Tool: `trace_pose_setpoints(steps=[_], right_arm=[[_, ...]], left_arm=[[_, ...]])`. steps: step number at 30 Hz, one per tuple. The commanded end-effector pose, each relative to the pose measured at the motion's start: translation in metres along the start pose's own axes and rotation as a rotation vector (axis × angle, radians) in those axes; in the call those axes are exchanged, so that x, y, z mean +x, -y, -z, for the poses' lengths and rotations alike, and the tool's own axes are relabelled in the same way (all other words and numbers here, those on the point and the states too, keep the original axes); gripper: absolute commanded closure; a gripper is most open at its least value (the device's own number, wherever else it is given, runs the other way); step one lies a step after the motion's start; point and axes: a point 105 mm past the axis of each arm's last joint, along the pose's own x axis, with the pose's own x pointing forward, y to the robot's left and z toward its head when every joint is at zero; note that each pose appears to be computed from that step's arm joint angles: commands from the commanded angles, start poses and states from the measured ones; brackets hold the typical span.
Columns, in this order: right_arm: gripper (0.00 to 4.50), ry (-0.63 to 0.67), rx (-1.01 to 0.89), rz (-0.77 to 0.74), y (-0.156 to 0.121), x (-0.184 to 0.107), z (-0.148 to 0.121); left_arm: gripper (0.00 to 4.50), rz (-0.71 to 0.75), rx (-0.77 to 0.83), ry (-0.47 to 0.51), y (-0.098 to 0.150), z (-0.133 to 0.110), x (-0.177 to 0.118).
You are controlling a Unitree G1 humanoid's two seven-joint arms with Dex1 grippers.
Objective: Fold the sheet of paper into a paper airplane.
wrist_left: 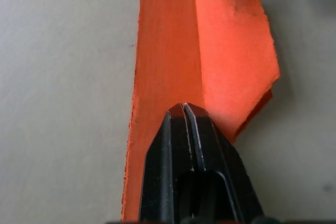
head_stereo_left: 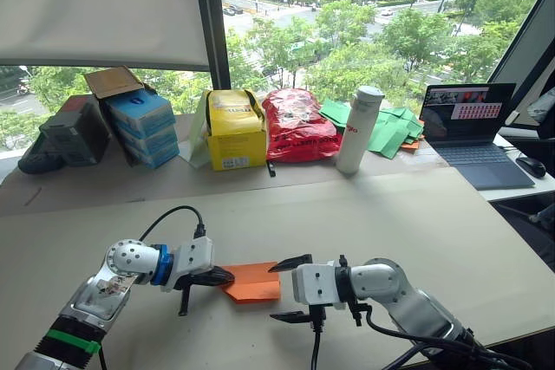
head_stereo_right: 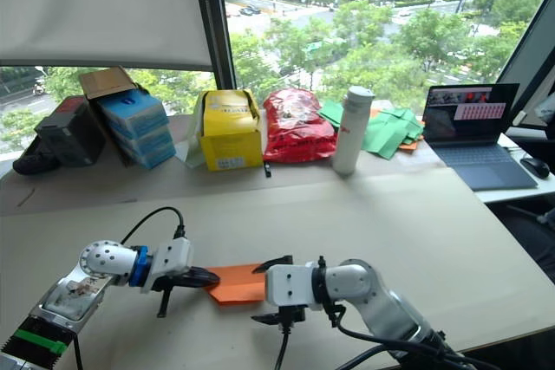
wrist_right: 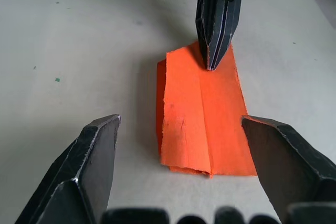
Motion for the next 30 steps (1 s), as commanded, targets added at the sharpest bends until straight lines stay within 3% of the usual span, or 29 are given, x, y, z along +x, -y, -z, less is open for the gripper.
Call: trace_pose_setpoints(steps=[1,5,13,23,30], right_arm=[[0.47,0.019,-0.059,0.023,0.006,0.003,-0.006],[1.54,0.019,-0.069,0.036,0.009,0.006,-0.004],[4.30,0.024,-0.051,0.058,0.014,0.007,-0.004],[4.41,0.030,0.030,0.059,0.024,0.010,-0.004],[4.41,-0.066,0.213,0.051,0.038,0.017,0.017]], left_arm=[[4.47,0.027,-0.044,-0.072,0.010,0.020,-0.001],[4.50,0.019,-0.047,-0.086,0.011,0.027,-0.004],[4.50,0.003,-0.030,-0.093,0.007,0.034,-0.003],[4.50,-0.003,-0.018,-0.097,0.006,0.042,-0.003],[4.50,-0.011,-0.008,-0.095,0.003,0.042,-0.003]])
